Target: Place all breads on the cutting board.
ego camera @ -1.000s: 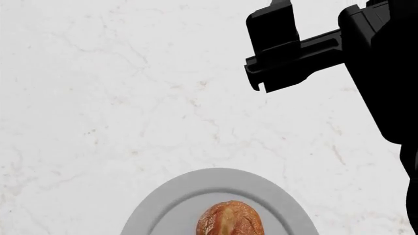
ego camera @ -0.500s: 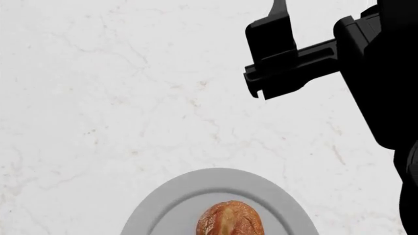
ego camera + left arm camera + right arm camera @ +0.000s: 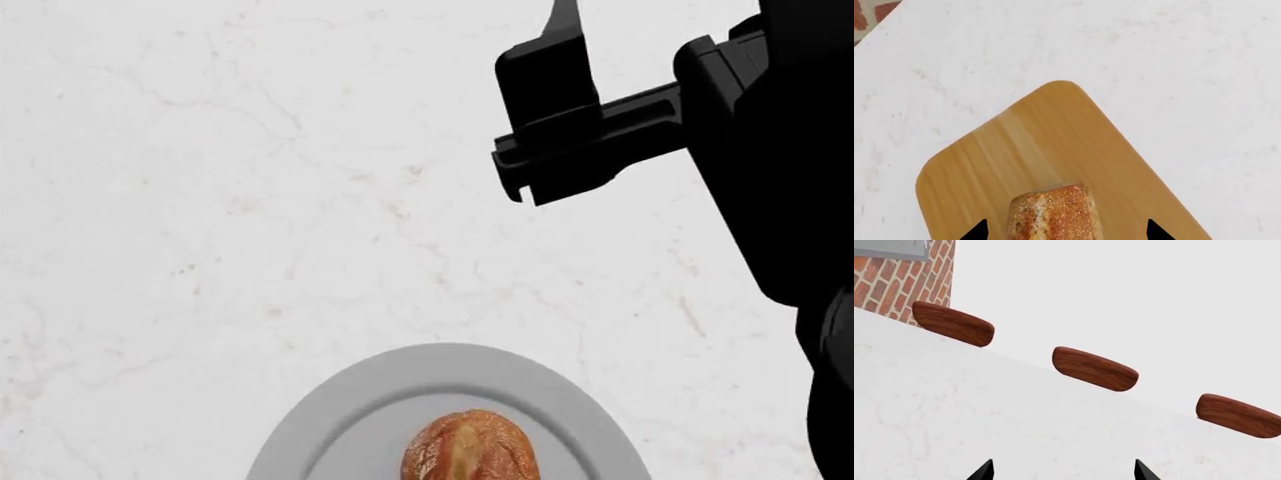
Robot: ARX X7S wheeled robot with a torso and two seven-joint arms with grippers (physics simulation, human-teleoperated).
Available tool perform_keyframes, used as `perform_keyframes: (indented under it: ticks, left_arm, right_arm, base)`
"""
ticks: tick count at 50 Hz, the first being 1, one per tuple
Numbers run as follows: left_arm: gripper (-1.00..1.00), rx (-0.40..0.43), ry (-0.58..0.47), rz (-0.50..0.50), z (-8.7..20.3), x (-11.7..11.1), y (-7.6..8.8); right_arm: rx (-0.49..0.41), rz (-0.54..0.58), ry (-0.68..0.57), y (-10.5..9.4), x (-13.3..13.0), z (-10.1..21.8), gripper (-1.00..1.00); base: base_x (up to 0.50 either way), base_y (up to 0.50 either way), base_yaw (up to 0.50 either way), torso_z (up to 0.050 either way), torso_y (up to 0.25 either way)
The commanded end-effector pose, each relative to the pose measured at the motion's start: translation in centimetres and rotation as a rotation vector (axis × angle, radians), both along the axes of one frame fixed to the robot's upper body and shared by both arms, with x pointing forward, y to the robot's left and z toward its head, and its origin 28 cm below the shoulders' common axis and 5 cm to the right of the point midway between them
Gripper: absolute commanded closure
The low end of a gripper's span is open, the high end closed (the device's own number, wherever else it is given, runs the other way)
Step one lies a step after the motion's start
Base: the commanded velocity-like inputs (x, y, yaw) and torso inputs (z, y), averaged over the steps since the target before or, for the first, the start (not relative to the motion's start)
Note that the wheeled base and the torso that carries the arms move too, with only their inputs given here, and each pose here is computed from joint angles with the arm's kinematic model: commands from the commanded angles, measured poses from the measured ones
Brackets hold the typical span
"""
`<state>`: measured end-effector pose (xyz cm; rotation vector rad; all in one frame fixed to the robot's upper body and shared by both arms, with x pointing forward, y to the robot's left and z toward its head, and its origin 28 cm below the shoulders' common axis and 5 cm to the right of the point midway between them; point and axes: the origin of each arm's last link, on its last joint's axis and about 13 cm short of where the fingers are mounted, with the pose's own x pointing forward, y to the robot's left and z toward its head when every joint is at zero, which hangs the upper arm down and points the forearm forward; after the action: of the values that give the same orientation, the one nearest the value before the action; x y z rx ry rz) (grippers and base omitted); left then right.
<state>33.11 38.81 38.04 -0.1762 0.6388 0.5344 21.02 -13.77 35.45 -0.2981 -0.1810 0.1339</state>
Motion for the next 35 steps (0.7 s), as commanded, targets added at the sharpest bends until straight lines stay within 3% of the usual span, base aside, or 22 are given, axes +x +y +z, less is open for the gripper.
perform_keyframes:
  ticks: [1,11,17,20,23,25,27,28,29,31,35]
  left_arm:
    - [-1.0,0.043,-0.11,-0.088,5.0,-1.3,-1.5]
    - [-1.0,0.074,-0.29,-0.241,11.4,-4.1,-3.9]
    - [-1.0,0.123,-0.363,-0.366,13.6,-6.1,-5.2]
    - [-1.0,0.157,-0.341,-0.416,13.9,-6.8,-5.8]
    - [-1.0,0.176,-0.371,-0.523,14.5,-7.4,-6.4]
    - [-1.0,0.234,-0.381,-0.435,14.5,-8.4,-5.8]
    - [-1.0,0.263,-0.382,-0.444,13.9,-9.0,-6.0]
    - [-1.0,0.254,-0.431,-0.528,13.5,-9.5,-6.5]
    - [-1.0,0.239,-0.404,-0.623,13.2,-9.7,-7.2]
    - [-1.0,0.178,-0.419,-0.688,13.0,-10.1,-7.6]
    - [-1.0,0.184,-0.482,-0.83,13.5,-11.1,-8.4]
  right_arm:
    - [0.003,0.001,-0.001,0.1,-0.1,0.0,-1.0]
    - [-0.001,-0.009,-0.007,-0.2,-0.3,0.4,-1.0]
    - [-0.011,-0.021,-0.007,-0.6,-0.4,1.4,-1.0]
    - [-0.006,-0.03,-0.018,-0.9,-0.7,2.2,-1.0]
    - [0.014,-0.022,-0.029,-1.1,-1.1,3.3,-1.0]
    - [0.014,-0.023,-0.045,-1.3,-1.5,4.4,-1.0]
    - [0.015,-0.035,-0.065,-1.7,-1.9,5.3,-1.0]
    - [0.015,-0.043,-0.074,-1.9,-2.0,5.9,-1.0]
    - [0.018,-0.044,-0.078,-2.1,-2.1,6.1,-1.0]
    - [0.071,-0.026,-0.083,-2.7,-2.4,6.8,-1.0]
    - [0.065,-0.042,-0.085,-3.5,-2.7,7.8,-1.0]
  base:
    - [0.0,0.01,0.0,0.0,0.0]
    - [0.0,0.0,0.0,0.0,0.0]
    - [0.0,0.0,0.0,0.0,0.0]
    - [0.0,0.0,0.0,0.0,0.0]
    - [0.0,0.0,0.0,0.0,0.0]
    - [0.0,0.0,0.0,0.0,0.0]
    - [0.0,0.0,0.0,0.0,0.0]
    - [0.0,0.01,0.0,0.0,0.0]
    - [0.0,0.0,0.0,0.0,0.0]
    - [0.0,0.0,0.0,0.0,0.0]
    - [0.0,0.0,0.0,0.0,0.0]
